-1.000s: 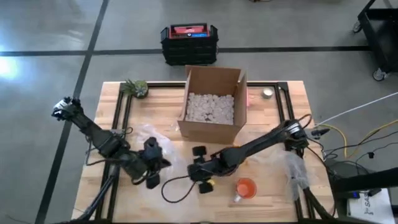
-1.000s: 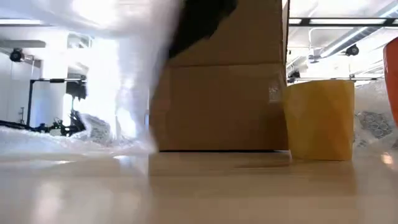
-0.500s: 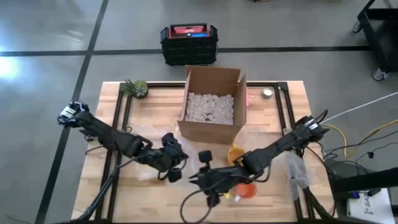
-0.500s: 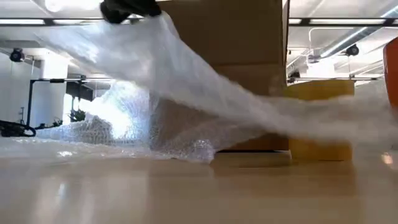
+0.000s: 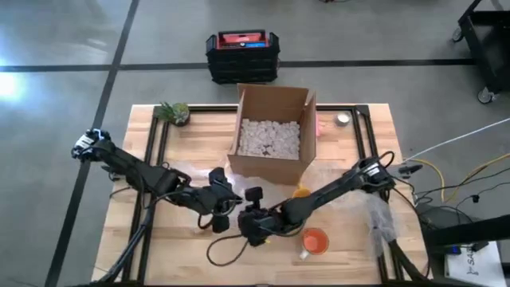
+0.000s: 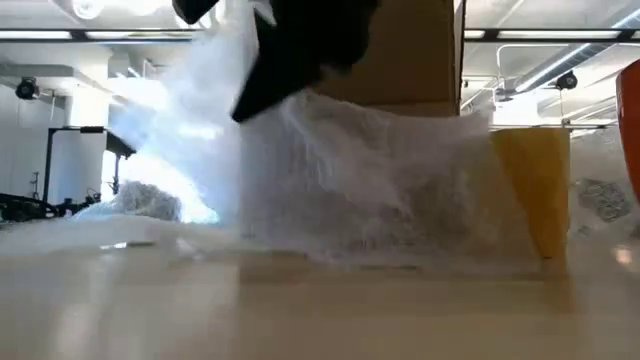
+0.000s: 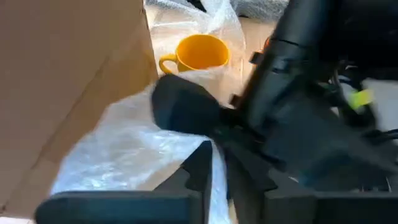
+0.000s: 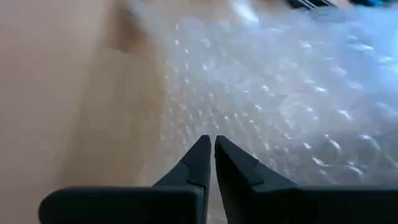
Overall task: Wrap mug
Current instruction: Wrap the yellow mug with bubble wrap
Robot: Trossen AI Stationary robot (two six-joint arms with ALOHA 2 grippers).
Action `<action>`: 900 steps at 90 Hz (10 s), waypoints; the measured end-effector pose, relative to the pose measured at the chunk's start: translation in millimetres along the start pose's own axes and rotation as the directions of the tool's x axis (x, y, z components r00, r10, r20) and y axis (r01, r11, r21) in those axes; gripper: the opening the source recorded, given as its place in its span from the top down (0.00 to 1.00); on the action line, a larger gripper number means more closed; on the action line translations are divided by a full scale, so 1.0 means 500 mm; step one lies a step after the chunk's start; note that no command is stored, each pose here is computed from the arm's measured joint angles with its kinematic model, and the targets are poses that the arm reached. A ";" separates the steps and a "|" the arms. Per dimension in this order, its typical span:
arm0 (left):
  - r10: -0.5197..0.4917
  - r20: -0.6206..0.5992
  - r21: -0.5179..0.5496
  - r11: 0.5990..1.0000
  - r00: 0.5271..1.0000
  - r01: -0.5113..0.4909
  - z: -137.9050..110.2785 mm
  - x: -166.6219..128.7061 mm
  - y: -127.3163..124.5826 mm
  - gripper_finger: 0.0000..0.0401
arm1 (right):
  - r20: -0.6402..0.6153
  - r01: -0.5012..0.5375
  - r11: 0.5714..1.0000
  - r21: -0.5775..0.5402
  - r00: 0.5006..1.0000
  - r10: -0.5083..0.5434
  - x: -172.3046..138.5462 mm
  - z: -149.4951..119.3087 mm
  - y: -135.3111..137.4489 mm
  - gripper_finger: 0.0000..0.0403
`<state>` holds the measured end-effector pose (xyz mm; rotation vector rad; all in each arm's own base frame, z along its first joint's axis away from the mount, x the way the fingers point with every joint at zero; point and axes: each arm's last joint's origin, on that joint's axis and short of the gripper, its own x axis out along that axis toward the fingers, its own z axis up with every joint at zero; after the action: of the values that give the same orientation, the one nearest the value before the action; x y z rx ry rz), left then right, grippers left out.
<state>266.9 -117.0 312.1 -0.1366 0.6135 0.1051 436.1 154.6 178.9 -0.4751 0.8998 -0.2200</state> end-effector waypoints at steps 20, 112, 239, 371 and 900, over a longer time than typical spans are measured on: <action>-0.034 -0.279 -0.086 0.996 0.960 0.010 -0.029 -0.055 -0.003 0.61 | -0.099 0.068 0.995 0.071 0.993 -0.060 0.005 -0.019 -0.030 0.98; -0.359 -0.435 -0.356 0.911 0.826 0.209 -0.403 -0.015 -0.122 0.88 | -0.086 -0.137 0.928 0.348 0.980 0.177 -0.059 0.002 -0.082 0.98; -0.170 -0.325 -0.384 0.923 0.930 0.034 -0.463 0.011 -0.119 0.91 | -0.264 -0.316 0.947 0.066 0.909 0.322 0.066 0.024 -0.009 0.98; -0.060 -0.249 -0.441 0.895 0.967 -0.059 -0.524 0.004 -0.097 0.91 | 0.042 -0.430 0.902 0.028 0.903 0.429 -0.011 0.082 -0.008 0.98; -0.259 -0.255 -0.523 0.847 0.932 0.092 -0.472 -0.040 -0.130 0.91 | -0.266 -0.587 0.809 0.015 0.778 0.569 -0.078 0.086 0.077 0.45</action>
<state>126.1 -219.8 139.2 -0.7337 0.8842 0.0606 446.1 216.1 210.2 -0.2115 1.2748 0.3290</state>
